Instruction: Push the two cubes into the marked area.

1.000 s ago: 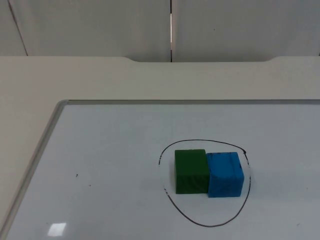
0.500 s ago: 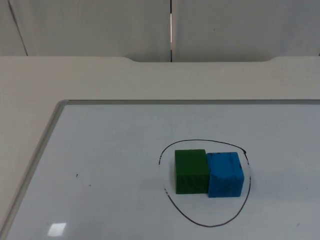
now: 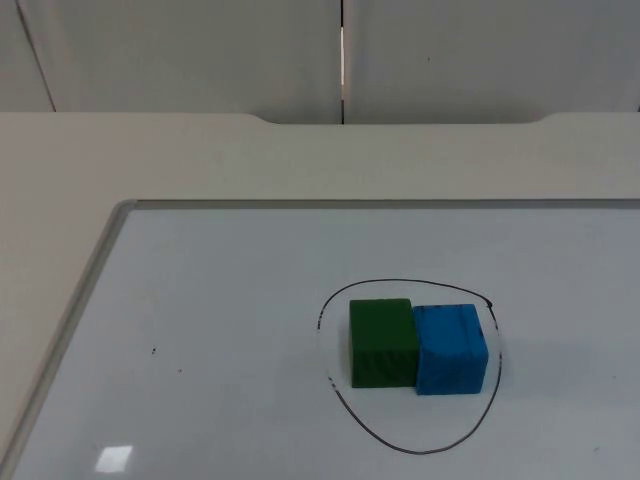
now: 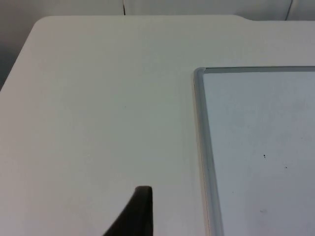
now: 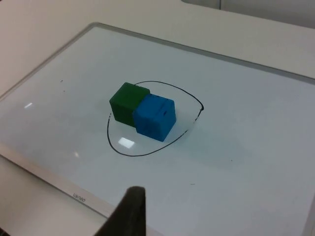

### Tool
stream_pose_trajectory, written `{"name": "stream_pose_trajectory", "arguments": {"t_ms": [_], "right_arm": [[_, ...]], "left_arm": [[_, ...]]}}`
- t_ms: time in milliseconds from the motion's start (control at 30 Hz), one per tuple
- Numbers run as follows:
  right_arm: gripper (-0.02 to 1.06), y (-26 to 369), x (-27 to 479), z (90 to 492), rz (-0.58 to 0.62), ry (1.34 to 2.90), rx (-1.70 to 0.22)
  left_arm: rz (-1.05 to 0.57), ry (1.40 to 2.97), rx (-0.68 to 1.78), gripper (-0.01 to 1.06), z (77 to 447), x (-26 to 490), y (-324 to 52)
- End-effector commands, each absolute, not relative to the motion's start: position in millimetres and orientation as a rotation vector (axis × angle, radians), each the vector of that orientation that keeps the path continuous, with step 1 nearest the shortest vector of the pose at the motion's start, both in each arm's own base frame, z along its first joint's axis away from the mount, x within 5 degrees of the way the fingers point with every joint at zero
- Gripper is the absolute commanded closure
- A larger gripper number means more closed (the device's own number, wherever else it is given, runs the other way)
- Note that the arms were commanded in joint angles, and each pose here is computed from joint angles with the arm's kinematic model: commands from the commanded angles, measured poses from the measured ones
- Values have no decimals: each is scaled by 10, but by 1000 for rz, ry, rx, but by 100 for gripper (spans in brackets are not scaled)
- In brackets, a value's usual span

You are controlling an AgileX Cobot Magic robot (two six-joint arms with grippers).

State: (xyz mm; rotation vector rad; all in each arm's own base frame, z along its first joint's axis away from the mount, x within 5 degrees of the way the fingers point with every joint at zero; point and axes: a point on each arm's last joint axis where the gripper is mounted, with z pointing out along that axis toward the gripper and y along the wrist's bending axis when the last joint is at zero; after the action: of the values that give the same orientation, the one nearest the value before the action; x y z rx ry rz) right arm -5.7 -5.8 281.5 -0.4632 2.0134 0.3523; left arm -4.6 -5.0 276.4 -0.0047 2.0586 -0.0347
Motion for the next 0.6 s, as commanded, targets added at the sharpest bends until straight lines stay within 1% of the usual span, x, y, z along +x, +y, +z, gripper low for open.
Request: {"name": "stream_pose_trajectory", "arguments": {"t_ms": [0,567], "right_arm": [[0,-55,-54,2801,346,2011,-469],[-1,-55,-54,2801,345,2010,-471]], "left_arm": [[-36,2060,-10,0,2750,-48,-50],[-35,2060,-8,0,2750,-48,-50]]}}
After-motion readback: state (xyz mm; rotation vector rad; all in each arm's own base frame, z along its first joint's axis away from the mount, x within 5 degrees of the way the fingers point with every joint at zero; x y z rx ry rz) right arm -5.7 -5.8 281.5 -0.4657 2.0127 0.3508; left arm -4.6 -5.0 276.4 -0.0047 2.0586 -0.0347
